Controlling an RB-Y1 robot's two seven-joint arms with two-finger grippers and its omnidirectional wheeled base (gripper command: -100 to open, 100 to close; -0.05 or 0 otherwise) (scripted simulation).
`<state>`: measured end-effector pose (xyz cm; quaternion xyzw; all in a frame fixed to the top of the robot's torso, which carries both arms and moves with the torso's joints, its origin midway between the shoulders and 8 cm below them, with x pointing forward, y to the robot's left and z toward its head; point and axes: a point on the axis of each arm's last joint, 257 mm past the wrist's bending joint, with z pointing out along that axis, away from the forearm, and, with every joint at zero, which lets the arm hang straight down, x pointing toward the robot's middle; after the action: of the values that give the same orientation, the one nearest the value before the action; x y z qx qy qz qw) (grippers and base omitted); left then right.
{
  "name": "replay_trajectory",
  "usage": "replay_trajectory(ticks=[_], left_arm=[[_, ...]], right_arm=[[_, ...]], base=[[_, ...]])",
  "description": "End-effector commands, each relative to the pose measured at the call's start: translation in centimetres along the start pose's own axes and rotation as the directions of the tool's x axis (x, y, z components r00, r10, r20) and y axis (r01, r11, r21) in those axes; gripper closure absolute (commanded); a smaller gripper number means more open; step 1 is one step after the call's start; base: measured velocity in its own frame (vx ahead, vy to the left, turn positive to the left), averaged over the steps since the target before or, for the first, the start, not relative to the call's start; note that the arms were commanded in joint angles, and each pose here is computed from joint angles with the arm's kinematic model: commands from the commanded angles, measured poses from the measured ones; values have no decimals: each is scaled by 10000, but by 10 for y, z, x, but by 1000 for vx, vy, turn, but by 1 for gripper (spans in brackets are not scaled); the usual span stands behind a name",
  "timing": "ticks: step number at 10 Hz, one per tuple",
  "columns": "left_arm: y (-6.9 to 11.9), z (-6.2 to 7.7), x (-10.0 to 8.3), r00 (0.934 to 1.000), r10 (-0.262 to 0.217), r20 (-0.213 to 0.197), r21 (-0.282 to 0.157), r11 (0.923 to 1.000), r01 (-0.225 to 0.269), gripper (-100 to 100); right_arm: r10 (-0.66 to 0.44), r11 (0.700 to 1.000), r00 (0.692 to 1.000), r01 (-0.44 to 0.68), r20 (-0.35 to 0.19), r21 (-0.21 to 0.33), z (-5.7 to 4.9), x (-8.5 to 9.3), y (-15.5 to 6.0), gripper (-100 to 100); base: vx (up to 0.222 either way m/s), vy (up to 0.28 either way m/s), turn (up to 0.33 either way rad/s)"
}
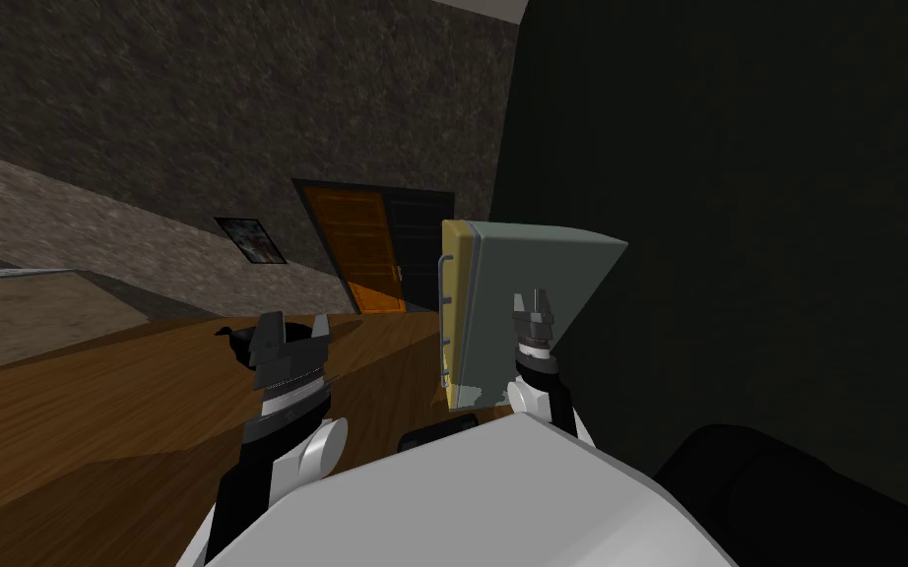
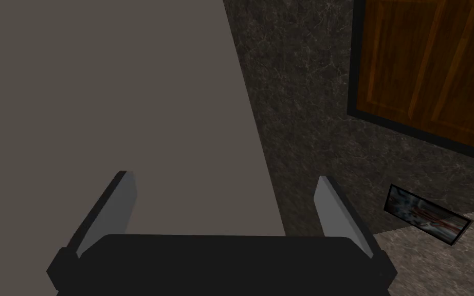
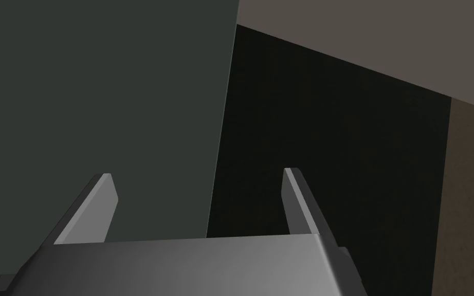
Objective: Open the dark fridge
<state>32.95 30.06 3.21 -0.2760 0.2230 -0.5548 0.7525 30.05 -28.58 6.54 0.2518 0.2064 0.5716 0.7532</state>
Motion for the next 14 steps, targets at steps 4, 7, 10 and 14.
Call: replay_trajectory(ticks=[4,7,10,14], left_arm=[[0,0,0,10000,0,0,2,10000,0,0],[0,0,0,10000,0,0,4,10000,0,0],[0,0,0,10000,0,0,4,10000,0,0],[0,0,0,10000,-1,0,-3,10000,1,0]], right_arm=[[0,10000,10000,0,0,-2,0,0,0,0],[0,10000,10000,0,0,-4,0,0,0,0],[-246,9997,9986,250,-466,87,-1,7,-5,-100],[-1468,9861,9703,1589,-1923,490,-6,30,-34,-100]], base=[[0,0,0],[0,0,0],[-1,2,20],[-37,19,90]])
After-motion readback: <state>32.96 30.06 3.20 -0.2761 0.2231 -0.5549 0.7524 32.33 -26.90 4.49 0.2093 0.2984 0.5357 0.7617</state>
